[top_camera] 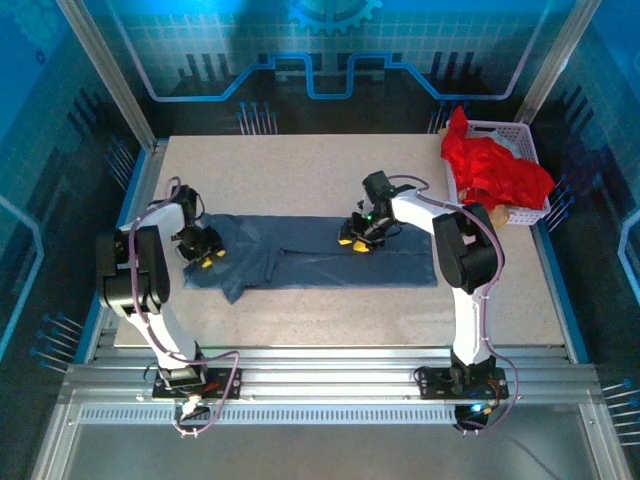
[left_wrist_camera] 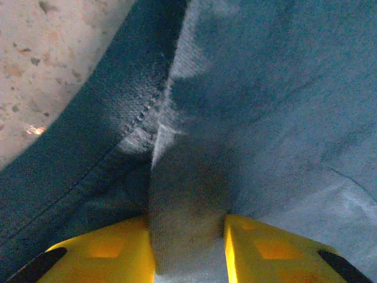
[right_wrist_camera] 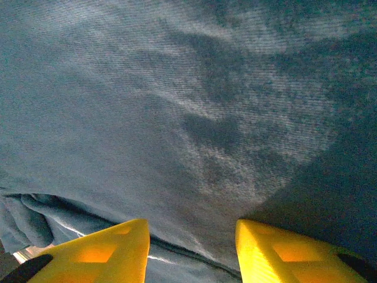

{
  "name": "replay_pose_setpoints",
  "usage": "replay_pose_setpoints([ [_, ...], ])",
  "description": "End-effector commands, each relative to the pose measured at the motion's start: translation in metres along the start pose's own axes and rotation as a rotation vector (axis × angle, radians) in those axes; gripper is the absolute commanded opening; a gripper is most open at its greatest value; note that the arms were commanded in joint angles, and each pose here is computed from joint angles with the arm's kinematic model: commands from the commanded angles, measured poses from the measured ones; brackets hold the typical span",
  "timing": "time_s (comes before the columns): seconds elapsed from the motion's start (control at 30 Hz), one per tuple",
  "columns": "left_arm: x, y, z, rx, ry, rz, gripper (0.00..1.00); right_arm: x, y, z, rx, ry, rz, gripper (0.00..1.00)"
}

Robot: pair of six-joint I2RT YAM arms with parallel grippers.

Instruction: Fold and stack the t-shirts

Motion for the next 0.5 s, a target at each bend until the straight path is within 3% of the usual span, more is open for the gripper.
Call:
replay_pose_setpoints([
  [0.0,0.0067,-0.0068,0.0187,-0.035,-0.035,-0.006,0.35,-0.0092,-0.0148,-0.0127,-0.08,0.06,-0.028,0.44],
  [0.27,0.0043,-0.0098,0.0228,-0.055,-0.025,0.013,0.33,-0.0099,-0.0172,-0.0153,-0.089,0.067,-0.031,0.44],
  [0.47,0.0055,-0.0135,0.0272,-0.068,-0.038,0.01,0.2,-0.0103,-0.017,-0.0155,-0.091,0.07,-0.031,0.43],
])
Point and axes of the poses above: each hand's point on the last joint's axis, 136 mm out from that joint toward the fingers, its own z axis back along the fingers, its own y axis along the line the jaws close on, x = y × z, the point moved 4 cm from there along z, back along the fingers, and after that the axes turned 2 degrees about -z, right-handed, at the moved point
